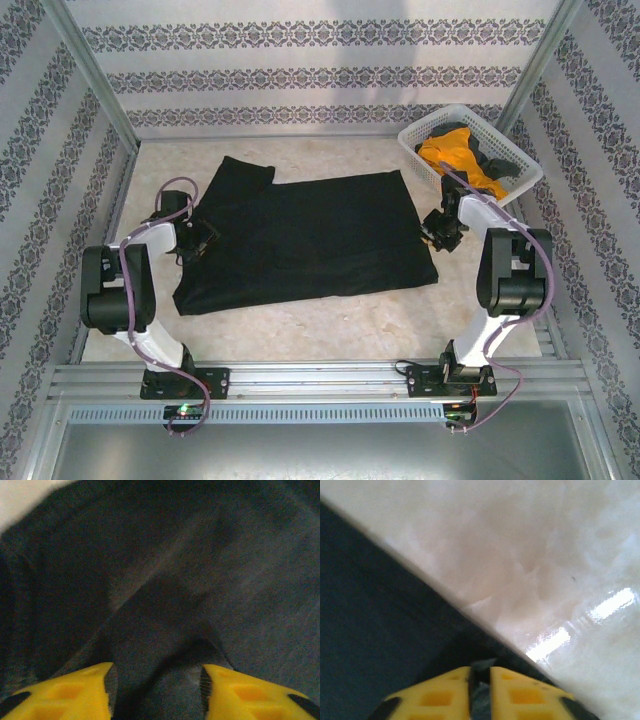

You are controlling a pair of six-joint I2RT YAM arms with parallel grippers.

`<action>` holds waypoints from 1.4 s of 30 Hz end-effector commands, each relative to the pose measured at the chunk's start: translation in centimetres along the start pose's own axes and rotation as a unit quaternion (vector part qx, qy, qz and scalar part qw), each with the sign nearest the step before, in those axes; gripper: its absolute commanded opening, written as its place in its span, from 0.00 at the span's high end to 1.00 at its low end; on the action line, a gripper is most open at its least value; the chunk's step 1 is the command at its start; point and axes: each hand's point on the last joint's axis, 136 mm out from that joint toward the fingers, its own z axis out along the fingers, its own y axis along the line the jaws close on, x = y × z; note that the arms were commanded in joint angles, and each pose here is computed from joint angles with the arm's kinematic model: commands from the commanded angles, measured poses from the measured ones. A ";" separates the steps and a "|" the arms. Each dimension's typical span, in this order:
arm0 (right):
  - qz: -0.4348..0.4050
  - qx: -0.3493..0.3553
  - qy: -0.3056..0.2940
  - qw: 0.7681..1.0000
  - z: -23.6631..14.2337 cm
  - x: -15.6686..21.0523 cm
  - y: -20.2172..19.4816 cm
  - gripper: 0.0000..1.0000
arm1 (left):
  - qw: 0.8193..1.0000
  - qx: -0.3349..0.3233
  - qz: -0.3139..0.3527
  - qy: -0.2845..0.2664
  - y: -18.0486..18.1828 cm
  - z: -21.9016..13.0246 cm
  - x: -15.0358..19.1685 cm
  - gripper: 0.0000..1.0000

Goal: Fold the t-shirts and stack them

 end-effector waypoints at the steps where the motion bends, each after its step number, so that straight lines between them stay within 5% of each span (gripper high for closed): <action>1: -0.001 -0.005 -0.023 1.000 -1.5 -0.7 0.4 0.63 | 0.998 0.004 0.005 -0.059 -1.7 -3.8 -2.2 0.47; 7: -0.074 -0.018 -0.039 0.996 -3.0 2.7 2.4 0.67 | 0.999 0.039 -0.012 -0.009 -4.4 -3.9 2.1 0.55; 14: -0.092 -0.002 0.021 0.995 1.4 8.1 2.6 0.77 | 0.997 0.051 -0.042 0.032 -6.0 0.6 6.6 0.60; 20: -0.098 0.032 0.058 0.993 3.4 10.6 1.7 0.74 | 0.998 -0.020 -0.040 0.044 -2.1 2.1 8.9 0.60; 30: -0.080 0.068 0.135 0.985 3.1 16.7 -3.8 0.72 | 0.994 -0.090 -0.045 0.049 5.9 -0.7 13.1 0.61; 36: -0.048 -0.012 0.128 0.991 0.7 17.9 -1.6 0.69 | 0.997 -0.070 -0.035 -0.001 4.8 -3.4 9.5 0.57; 42: -0.140 -0.136 0.005 0.981 -4.1 12.3 7.0 0.53 | 0.997 -0.018 -0.007 -0.071 -2.4 -5.0 -0.3 0.49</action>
